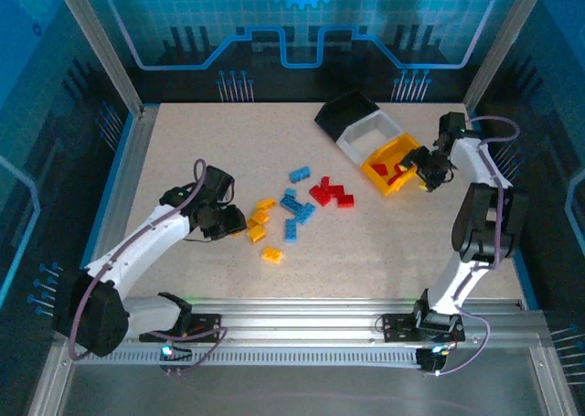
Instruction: Sort the legos into containers by color
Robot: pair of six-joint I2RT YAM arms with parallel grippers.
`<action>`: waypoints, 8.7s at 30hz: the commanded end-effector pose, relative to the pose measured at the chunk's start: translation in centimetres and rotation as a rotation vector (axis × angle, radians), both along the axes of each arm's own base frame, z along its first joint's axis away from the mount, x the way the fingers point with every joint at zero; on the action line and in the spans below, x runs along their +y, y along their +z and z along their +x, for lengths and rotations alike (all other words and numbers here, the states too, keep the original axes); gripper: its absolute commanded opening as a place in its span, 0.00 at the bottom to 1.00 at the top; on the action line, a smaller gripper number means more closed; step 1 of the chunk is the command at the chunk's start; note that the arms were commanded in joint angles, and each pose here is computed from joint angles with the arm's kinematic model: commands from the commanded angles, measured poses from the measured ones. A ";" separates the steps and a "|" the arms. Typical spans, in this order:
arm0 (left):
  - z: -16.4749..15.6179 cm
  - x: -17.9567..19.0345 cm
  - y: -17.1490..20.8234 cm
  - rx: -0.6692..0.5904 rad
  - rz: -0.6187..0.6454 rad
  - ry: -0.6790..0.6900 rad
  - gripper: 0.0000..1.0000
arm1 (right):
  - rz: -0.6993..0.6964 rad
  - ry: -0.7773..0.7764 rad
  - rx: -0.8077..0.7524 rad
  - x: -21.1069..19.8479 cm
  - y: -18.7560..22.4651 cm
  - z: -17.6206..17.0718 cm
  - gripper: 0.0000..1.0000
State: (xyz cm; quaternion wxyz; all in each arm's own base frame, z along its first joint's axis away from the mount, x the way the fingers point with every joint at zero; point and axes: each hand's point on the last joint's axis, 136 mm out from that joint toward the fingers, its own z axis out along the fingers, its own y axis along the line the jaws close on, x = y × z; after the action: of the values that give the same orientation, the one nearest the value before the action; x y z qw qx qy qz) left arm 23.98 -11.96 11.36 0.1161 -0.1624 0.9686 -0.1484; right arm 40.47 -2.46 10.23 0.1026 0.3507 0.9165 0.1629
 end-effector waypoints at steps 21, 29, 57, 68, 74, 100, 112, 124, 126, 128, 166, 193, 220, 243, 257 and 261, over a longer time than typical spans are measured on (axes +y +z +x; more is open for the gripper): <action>-0.3 -0.5 3.4 -0.049 -0.032 -0.058 0.34 | -0.115 0.277 0.085 3.6 -3.7 1.5 0.28; 1.6 -1.6 4.0 -0.065 -0.050 -0.075 0.34 | -0.151 0.438 0.090 6.7 -3.1 -0.4 0.27; 17.2 -6.4 3.9 -0.128 0.024 -0.183 0.34 | -0.133 0.494 -0.008 10.0 2.3 -2.2 0.59; 24.3 -8.0 0.2 -0.089 0.113 -0.218 0.47 | -0.086 0.588 -0.027 15.2 4.2 -11.3 0.64; 24.1 -7.9 0.9 -0.094 0.112 -0.219 0.63 | -0.083 0.603 -0.033 16.3 4.4 -13.0 0.65; 7.0 -3.3 -3.8 0.054 0.167 -0.413 0.70 | -0.038 0.759 0.016 22.2 1.4 -13.4 0.66; 9.7 -3.9 -6.3 0.103 0.192 -0.491 0.68 | -0.052 0.727 0.028 21.7 1.5 -14.1 0.66; 9.5 -4.4 -8.2 0.168 0.164 -0.514 0.57 | -0.082 0.711 0.032 21.3 1.3 -13.9 0.66; 9.3 -4.3 -8.3 0.175 0.164 -0.514 0.54 | -0.084 0.709 0.035 21.2 1.1 -13.9 0.66; 9.2 -4.2 -8.1 0.174 0.165 -0.513 0.48 | -0.083 0.705 0.037 21.3 1.0 -13.8 0.66; 25.2 -6.3 0.3 -0.065 0.112 -0.184 0.60 | -0.079 0.714 0.023 20.7 1.9 -15.7 0.66; -2.0 -6.7 -3.0 0.093 0.158 -0.342 0.63 | -0.037 0.857 0.031 24.8 -0.2 -14.4 0.66; -2.9 -9.1 -10.8 0.165 0.296 -0.510 0.64 | -0.078 0.770 0.009 21.0 1.2 -17.3 0.66; -1.3 -9.1 -4.1 0.062 0.253 -0.448 0.50 | -0.044 0.785 -0.003 21.7 0.5 -15.3 0.67; 8.8 -11.0 5.1 -0.067 -0.253 -0.094 0.49 | -0.027 0.763 -0.018 21.6 0.8 -14.8 0.67; 12.1 -11.3 5.4 -0.050 -0.361 0.018 0.48 | -0.023 0.746 -0.015 21.2 0.7 -15.3 0.67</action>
State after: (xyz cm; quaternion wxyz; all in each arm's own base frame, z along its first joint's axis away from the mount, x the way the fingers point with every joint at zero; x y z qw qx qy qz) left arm 34.03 -21.59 15.56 0.1279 -0.1422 0.9473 -0.2568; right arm 25.31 19.06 10.14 0.0382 -0.0203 0.9844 0.1705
